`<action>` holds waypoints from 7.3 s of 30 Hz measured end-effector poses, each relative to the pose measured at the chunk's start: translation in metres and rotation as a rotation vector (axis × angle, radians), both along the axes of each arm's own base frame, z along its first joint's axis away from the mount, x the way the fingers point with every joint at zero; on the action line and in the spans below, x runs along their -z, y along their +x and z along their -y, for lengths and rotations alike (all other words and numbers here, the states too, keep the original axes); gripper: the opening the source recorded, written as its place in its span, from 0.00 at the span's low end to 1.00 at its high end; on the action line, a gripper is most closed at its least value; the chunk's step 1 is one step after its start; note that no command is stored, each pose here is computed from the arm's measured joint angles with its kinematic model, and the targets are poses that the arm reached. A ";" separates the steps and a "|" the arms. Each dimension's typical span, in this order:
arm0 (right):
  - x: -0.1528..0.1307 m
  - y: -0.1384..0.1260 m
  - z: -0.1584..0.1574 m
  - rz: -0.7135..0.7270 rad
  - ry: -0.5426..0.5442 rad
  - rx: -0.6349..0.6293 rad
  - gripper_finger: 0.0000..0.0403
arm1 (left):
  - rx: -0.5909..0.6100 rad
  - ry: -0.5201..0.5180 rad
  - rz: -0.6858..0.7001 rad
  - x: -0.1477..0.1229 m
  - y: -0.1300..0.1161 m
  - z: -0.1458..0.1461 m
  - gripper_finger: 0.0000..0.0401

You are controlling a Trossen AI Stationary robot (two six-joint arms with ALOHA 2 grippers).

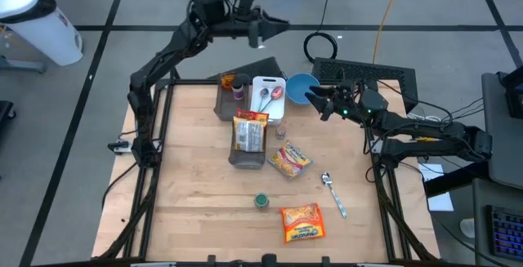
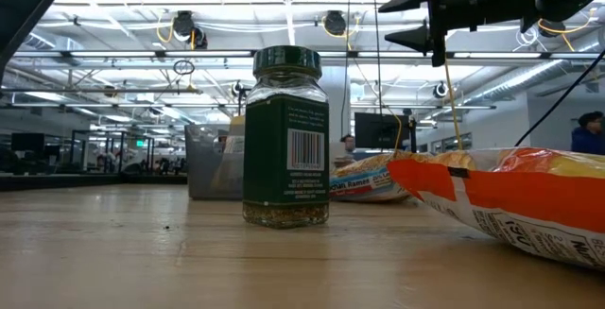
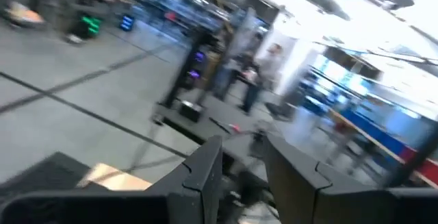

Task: Pick & Place Food Item
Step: Put the blue noodle pack into the bottom black bin

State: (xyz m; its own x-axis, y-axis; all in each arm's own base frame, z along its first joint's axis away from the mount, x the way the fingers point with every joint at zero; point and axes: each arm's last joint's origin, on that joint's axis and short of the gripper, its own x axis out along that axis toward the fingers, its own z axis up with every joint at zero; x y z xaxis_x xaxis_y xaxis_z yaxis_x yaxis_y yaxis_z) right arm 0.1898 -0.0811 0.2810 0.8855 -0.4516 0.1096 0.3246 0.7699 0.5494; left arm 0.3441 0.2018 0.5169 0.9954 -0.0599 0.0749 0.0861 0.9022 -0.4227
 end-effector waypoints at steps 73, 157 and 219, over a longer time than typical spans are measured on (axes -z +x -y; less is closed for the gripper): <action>0.041 0.035 -0.023 -0.176 0.298 -0.424 0.65 | 0.364 -0.282 0.092 0.147 -0.024 0.157 0.54; 0.132 0.077 -0.130 -1.316 -0.893 -0.352 0.31 | -0.096 -0.306 -0.424 0.171 -0.073 0.277 0.46; -0.060 0.105 -0.081 -0.613 -0.462 -0.229 0.00 | -0.167 -0.462 -0.344 0.165 -0.057 0.210 0.46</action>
